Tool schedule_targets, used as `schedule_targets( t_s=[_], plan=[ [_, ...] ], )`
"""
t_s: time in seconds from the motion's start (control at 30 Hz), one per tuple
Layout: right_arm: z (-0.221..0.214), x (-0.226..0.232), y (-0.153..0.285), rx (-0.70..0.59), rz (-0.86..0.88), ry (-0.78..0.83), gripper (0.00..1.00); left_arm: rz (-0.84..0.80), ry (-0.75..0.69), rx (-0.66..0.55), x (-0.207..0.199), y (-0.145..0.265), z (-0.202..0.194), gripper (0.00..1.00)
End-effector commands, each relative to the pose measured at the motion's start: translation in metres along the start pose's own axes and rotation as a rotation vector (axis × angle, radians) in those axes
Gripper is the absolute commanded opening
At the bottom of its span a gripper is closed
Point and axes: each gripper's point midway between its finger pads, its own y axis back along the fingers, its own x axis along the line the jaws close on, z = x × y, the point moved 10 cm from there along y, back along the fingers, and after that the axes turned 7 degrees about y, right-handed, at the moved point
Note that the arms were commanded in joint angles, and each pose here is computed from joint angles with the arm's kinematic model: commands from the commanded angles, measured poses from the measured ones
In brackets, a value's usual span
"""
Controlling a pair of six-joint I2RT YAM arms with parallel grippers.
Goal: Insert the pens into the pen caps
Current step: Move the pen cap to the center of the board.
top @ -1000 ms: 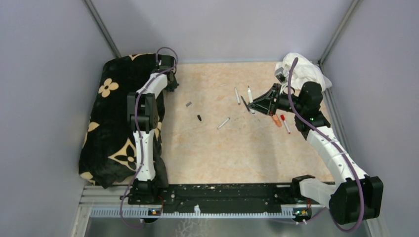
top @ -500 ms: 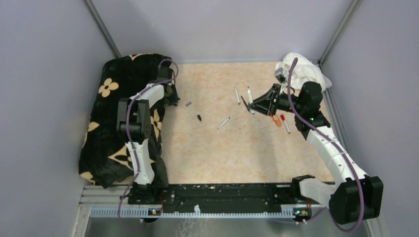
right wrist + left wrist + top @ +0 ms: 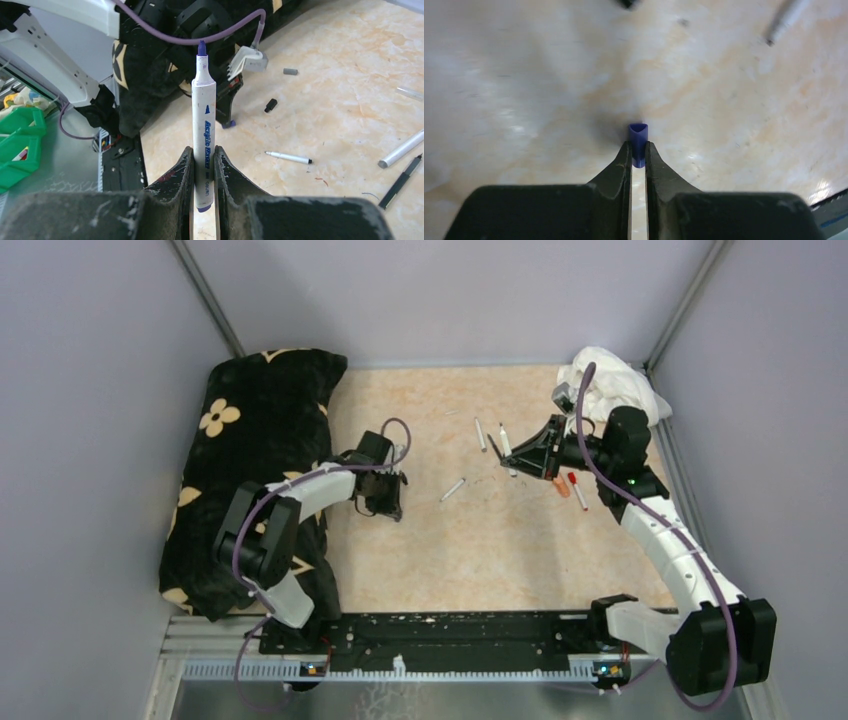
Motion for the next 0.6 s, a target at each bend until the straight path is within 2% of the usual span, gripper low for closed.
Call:
schedule_targets(
  t_s=[0.0,0.13,0.3,0.43,0.57],
  plan=[
    [0.01,0.007,0.006,-0.004,0.019,0.101,0.0,-0.123,-0.223,-0.011,-0.03,-0.002,-0.015,0.04],
    [0.009,0.009,0.008,0.003,0.022,0.115,0.0,-0.201,-0.424,-0.007,-0.055,-0.007,-0.023,0.06],
    [0.01,0.012,0.01,0.005,0.027,0.126,0.0,-0.143,-0.612,0.01,-0.073,-0.018,-0.021,0.14],
    [0.011,0.014,0.011,0.003,0.028,0.143,0.0,-0.077,-0.67,-0.005,-0.082,-0.023,-0.014,0.25],
    [0.009,0.016,0.013,0.012,0.028,0.128,0.0,-0.067,-0.651,-0.079,-0.091,-0.011,-0.002,0.41]
  ],
)
